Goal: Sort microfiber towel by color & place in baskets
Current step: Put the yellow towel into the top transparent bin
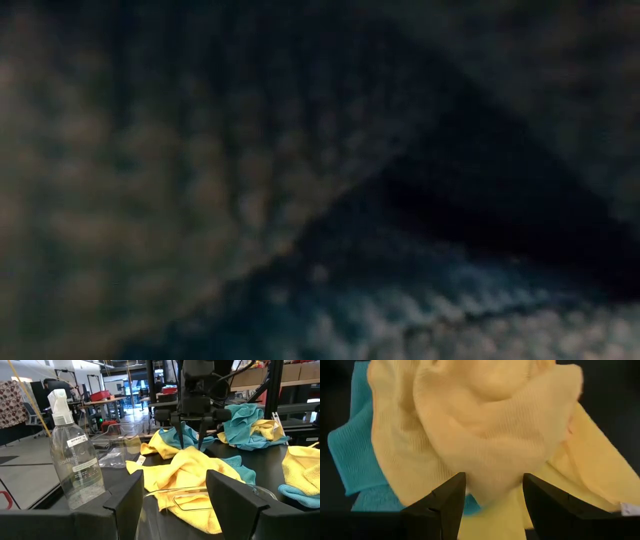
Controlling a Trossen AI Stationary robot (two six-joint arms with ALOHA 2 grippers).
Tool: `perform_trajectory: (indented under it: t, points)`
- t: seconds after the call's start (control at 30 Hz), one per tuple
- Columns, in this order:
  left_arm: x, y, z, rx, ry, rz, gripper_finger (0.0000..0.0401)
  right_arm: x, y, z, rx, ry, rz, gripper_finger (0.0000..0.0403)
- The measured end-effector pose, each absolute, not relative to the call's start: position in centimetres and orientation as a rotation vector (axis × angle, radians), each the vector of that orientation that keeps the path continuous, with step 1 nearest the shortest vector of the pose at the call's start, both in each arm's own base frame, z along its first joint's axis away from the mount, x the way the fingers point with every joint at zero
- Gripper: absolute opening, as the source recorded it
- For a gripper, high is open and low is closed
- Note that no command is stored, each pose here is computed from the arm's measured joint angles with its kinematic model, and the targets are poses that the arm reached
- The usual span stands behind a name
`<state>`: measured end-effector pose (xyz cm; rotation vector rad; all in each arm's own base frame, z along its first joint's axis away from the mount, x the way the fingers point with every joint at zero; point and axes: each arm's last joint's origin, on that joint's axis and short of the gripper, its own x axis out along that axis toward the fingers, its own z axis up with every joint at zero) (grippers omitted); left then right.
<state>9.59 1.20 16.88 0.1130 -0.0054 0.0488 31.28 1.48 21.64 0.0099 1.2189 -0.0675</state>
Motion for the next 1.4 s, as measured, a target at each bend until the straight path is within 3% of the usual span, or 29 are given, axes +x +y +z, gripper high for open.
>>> perform_trajectory:
  t: [0.43, 0.83, 1.13, 1.4]
  points:
    - [9.6, 1.2, 16.9, 0.113, -0.005, 0.048, 0.0221, 33.2, 1.6, 19.0, 0.080, 1.216, -0.064, 0.0174]
    - [9.6, 1.2, 16.9, 0.113, -0.005, 0.048, 0.0221, 34.2, 1.7, 18.2, 0.085, 1.169, -0.061, 0.0008]
    - [9.6, 1.2, 16.9, 0.113, -0.005, 0.048, 0.0221, 34.6, 1.7, 18.5, 0.104, 1.114, -0.067, 0.0003]
    - [9.6, 1.2, 16.9, 0.113, -0.005, 0.048, 0.0221, 35.0, 1.6, 21.0, 0.077, 0.998, -0.051, 0.0001]
